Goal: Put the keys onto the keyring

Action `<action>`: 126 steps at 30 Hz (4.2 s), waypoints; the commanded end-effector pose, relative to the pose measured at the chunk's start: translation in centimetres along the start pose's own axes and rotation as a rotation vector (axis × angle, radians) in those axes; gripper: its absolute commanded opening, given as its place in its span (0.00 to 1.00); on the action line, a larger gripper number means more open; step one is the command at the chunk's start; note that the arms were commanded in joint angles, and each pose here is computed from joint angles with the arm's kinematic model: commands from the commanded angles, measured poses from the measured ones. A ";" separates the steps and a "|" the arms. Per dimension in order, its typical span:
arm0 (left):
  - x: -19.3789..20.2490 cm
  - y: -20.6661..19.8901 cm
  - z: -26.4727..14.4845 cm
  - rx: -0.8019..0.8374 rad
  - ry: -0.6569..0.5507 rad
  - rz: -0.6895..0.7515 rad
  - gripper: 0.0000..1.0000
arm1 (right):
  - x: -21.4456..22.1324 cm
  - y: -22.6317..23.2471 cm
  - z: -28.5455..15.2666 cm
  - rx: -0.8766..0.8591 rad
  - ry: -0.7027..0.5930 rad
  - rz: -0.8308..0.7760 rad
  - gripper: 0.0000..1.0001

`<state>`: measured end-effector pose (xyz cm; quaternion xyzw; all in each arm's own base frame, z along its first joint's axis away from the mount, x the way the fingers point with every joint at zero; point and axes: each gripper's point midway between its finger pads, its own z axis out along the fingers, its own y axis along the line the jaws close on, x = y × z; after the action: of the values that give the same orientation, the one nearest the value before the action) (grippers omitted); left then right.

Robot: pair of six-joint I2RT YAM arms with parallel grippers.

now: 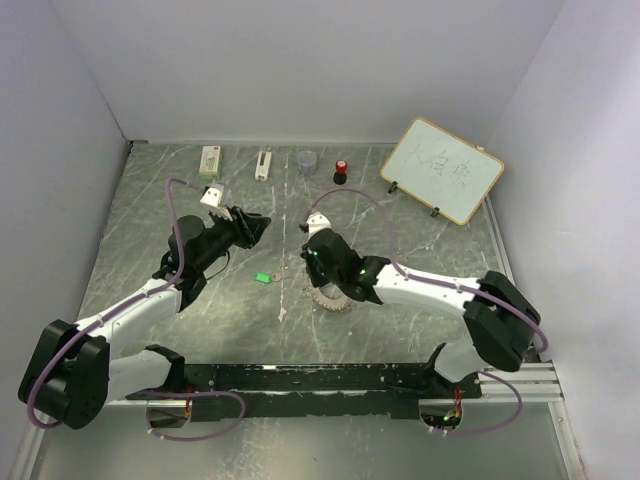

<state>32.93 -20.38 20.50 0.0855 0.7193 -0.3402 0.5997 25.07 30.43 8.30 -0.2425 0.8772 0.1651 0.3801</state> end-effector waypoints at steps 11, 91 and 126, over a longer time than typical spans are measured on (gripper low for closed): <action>-1.6 -6.6 -0.6 0.397 -0.068 0.067 0.42 | -9.4 -1.6 -3.4 0.057 -0.294 0.054 0.00; -2.8 -10.3 5.2 0.350 -0.167 0.502 0.59 | -19.9 -3.5 -11.0 -0.098 -0.581 0.291 0.00; -3.2 -9.4 8.0 0.314 -0.139 0.547 0.61 | -18.9 -2.4 -11.6 -0.160 -0.539 0.272 0.00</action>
<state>33.75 -31.54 24.66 0.3575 0.5762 -0.2983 0.6717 31.19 28.33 27.85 -0.0923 0.7678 0.3244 0.5447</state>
